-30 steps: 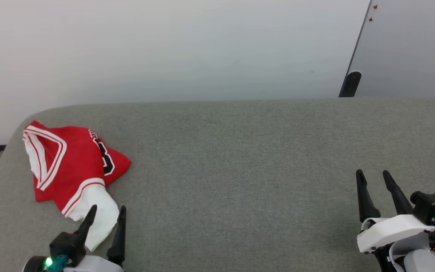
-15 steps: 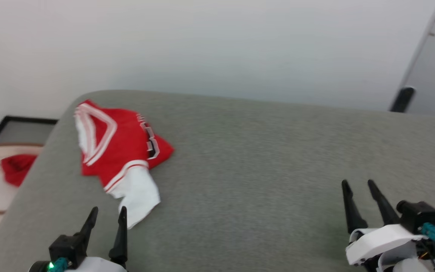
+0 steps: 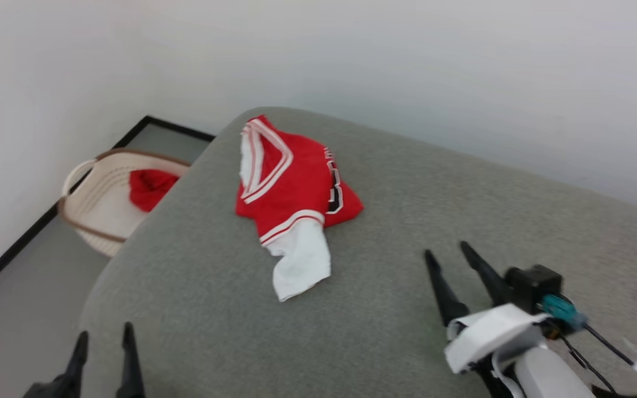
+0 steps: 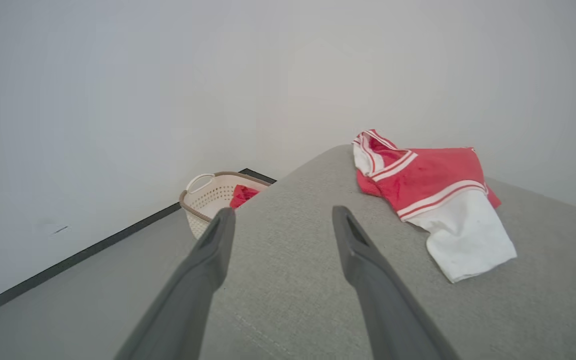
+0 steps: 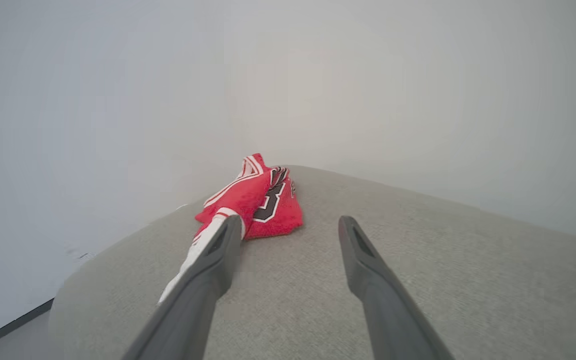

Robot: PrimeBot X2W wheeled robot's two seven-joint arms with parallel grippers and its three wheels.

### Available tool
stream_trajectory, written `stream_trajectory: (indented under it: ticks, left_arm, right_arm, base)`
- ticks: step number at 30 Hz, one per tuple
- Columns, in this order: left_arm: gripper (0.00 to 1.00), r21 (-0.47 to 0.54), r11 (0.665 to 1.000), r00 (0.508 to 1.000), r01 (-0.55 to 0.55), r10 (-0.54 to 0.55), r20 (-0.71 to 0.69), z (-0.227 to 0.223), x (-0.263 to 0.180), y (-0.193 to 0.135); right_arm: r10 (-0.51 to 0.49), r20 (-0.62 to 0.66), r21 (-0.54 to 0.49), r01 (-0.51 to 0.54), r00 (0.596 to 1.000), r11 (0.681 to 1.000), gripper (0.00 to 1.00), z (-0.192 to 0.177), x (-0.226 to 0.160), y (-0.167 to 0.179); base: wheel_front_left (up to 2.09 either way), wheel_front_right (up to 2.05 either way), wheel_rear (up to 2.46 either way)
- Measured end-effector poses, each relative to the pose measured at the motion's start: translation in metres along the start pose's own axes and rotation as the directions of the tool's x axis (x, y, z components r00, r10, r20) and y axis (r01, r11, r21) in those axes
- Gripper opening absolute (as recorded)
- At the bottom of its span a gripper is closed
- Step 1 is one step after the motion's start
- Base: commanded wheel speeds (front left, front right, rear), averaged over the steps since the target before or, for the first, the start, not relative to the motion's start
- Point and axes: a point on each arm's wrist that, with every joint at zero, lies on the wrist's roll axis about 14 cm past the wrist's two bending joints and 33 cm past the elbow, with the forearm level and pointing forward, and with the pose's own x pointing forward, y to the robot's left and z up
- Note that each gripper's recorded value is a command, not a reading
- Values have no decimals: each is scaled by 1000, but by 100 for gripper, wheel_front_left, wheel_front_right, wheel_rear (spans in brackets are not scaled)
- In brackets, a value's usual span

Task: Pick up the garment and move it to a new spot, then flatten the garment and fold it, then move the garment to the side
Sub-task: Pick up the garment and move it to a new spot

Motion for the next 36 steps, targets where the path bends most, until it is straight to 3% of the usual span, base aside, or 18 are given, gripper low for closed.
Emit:
stream_trajectory:
  ticks: [7, 14, 19, 26, 29, 36]
  left_arm:
    - [100, -7, 994, 994, -106, 106, -2, 3, -17, 21]
    - [100, -6, 995, 995, -102, 102, -10, 1, -22, 16]
    - [100, -24, 999, 1000, -26, 26, -15, -1, -12, -4]
    - [100, 31, 977, 977, 212, -213, 22, 23, 56, -64]
    - [100, 4, 967, 963, 255, -254, 88, 51, 93, -80]
    - [100, 130, 919, 918, 373, -386, 90, 89, 175, -122]
  right_arm:
    - [149, -38, 27, -148, 988, 989, 100, -13, 31, 38]
    - [159, -50, 42, -157, 986, 987, 100, -16, 33, 35]
    - [142, -39, 46, -140, 989, 989, 100, -14, 29, 28]
    - [81, -44, 9, -80, 996, 997, 100, -22, 13, 0]
    - [85, -13, -37, -85, 996, 996, 100, -11, 16, -4]
    - [80, 51, -96, -75, 996, 993, 100, 10, 26, -24]
  base:
    - [-11, -11, -11]
    - [-11, -11, -11]
    - [0, 0, 0]
    - [0, 0, 0]
    - [0, 0, 0]
    - [0, 0, 0]
